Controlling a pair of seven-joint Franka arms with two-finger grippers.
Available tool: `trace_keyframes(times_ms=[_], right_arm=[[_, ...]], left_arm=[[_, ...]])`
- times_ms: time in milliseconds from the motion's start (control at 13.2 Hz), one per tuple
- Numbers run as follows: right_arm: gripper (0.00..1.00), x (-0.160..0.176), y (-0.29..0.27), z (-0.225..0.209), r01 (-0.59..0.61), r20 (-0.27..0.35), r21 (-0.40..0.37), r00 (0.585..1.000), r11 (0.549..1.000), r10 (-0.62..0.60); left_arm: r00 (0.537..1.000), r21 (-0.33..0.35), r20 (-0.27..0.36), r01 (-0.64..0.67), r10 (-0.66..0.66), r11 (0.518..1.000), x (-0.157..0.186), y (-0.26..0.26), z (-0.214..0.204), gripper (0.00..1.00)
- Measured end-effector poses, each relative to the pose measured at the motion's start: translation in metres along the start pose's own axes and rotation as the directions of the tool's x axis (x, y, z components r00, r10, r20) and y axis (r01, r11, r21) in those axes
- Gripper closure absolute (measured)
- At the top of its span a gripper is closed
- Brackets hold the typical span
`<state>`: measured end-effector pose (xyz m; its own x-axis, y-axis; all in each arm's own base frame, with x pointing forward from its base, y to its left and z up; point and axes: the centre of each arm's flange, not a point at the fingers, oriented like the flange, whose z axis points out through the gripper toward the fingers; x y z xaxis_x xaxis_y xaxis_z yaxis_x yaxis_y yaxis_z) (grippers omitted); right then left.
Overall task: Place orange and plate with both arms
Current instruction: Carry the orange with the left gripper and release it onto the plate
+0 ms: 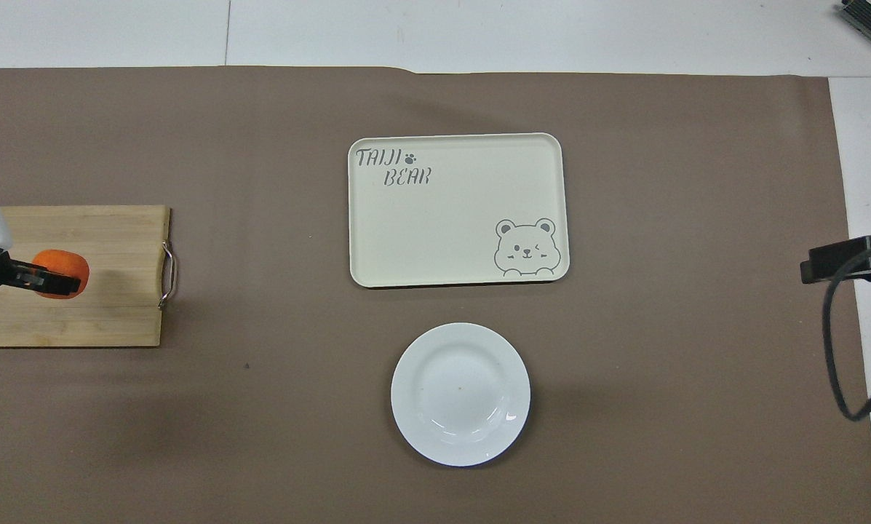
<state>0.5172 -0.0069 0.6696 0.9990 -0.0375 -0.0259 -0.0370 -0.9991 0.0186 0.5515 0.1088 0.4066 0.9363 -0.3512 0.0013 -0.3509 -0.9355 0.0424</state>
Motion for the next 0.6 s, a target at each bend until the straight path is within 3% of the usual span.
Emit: trace_keyframes(times_ms=[378, 604], right_arm=[[0.0, 0.0, 0.0, 0.0, 0.0, 0.0, 0.0, 1.0, 1.0, 0.0], [0.0, 0.0, 0.0, 0.0, 0.0, 0.0, 0.0, 1.0, 1.0, 0.0]], left_arm=[[0.987, -0.041, 0.095, -0.127, 0.13, 0.991, 0.024, 0.125, -0.028, 0.26], [0.99, -0.017, 0.121, -0.073, 0.074, 0.997, 0.048, 0.235, -0.021, 0.26]])
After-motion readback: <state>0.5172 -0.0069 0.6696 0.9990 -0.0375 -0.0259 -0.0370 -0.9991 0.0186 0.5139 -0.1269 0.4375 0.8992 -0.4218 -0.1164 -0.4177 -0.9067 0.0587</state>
